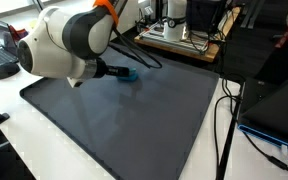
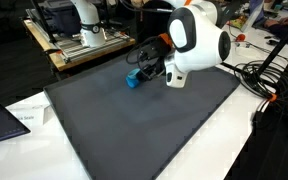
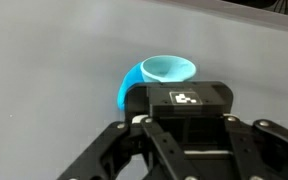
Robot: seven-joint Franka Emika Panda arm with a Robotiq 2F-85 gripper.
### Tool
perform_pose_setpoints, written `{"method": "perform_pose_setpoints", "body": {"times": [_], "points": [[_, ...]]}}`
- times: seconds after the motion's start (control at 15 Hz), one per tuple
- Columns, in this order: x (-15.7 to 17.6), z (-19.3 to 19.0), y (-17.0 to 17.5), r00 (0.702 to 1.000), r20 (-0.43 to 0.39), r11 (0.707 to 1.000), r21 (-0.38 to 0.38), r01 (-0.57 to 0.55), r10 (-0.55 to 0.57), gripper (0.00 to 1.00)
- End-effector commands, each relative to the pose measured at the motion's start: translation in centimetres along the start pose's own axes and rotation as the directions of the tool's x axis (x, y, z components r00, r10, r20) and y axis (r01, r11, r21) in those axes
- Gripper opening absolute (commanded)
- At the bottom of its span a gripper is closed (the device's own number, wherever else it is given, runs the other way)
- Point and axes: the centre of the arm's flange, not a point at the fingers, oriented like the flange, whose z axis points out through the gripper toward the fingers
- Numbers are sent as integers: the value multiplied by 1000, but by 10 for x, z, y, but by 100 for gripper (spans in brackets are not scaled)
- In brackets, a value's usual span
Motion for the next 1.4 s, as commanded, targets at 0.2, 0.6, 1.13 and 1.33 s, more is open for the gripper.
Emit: {"method": "perform_pose_setpoints", "body": {"times": [0.2,0.6,1.13,1.33], "points": [[63,3,-17,989,-138,998,33,49,-44,22],[61,-1,-27,986,-148,997,8,73,-71,22],[11,-18,-19,985,-162,998,2,63,-62,22],[-13,-14,-14,989,-130,998,-4,68,-68,22]]}}
